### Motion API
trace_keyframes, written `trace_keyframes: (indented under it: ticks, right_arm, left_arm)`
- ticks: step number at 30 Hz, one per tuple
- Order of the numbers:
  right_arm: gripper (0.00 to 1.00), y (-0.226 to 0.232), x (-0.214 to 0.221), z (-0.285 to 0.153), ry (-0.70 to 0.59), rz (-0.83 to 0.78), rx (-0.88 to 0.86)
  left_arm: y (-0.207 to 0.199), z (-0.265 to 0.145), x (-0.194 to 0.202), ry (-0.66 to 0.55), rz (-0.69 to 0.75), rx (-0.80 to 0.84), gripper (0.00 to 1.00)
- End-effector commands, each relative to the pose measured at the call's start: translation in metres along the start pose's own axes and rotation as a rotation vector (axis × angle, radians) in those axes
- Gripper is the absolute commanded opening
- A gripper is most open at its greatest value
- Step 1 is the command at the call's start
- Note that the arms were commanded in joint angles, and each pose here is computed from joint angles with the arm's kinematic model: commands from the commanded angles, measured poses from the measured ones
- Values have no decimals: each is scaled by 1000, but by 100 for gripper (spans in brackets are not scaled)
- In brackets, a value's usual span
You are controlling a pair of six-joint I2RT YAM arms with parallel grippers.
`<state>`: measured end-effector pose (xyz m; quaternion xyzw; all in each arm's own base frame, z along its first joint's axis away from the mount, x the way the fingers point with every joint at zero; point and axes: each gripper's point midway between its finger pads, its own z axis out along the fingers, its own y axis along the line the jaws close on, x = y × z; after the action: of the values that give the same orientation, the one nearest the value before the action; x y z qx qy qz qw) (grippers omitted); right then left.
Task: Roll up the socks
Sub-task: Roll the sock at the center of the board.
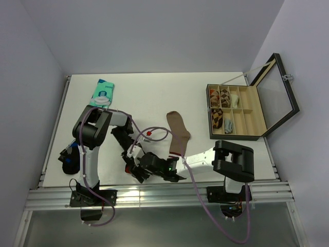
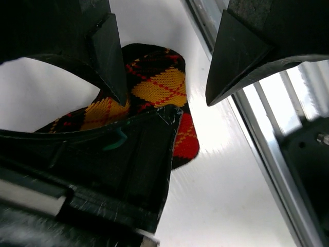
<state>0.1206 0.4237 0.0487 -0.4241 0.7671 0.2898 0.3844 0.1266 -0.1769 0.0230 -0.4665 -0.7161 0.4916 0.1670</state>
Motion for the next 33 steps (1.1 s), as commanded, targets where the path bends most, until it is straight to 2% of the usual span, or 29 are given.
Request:
trace_keyframes:
  ticks: [1,7,12,13,14,15,17,19,22,24,33]
  right_arm:
    - [69,-4,-11,7,-19,-45,52]
    - [63,-11,5,13,26,-83,102]
    - [51,-11,13,17,36,-90,121]
    - [47,-11,13,17,35,-86,121]
    - [30,-11,14,18,37,-85,121]
    - [17,-12,15,18,43,-82,127]
    - [4,-14,18,18,56,-84,135]
    - [1,-13,21,19,66,-85,138]
    - [0,-16,26,18,81,-83,143]
    - [0,-16,28,16,83,-81,147]
    - [0,-23,42,13,115,-66,172]
  left_arm:
    - [39,-2,10,93,127,-108,0]
    - [36,-4,7,95,120,-95,0]
    - [35,-6,2,82,112,-84,1]
    - [35,-5,1,79,113,-82,1]
    - [34,-5,0,74,111,-82,3]
    - [35,-6,-1,70,115,-90,6]
    - [32,-7,-3,64,122,-89,11]
    - [31,-10,-7,54,133,-109,17]
    - [23,-16,-13,38,154,-123,28]
    - [16,-22,-19,25,182,-131,31]
    - [2,-42,-36,-24,222,-182,34]
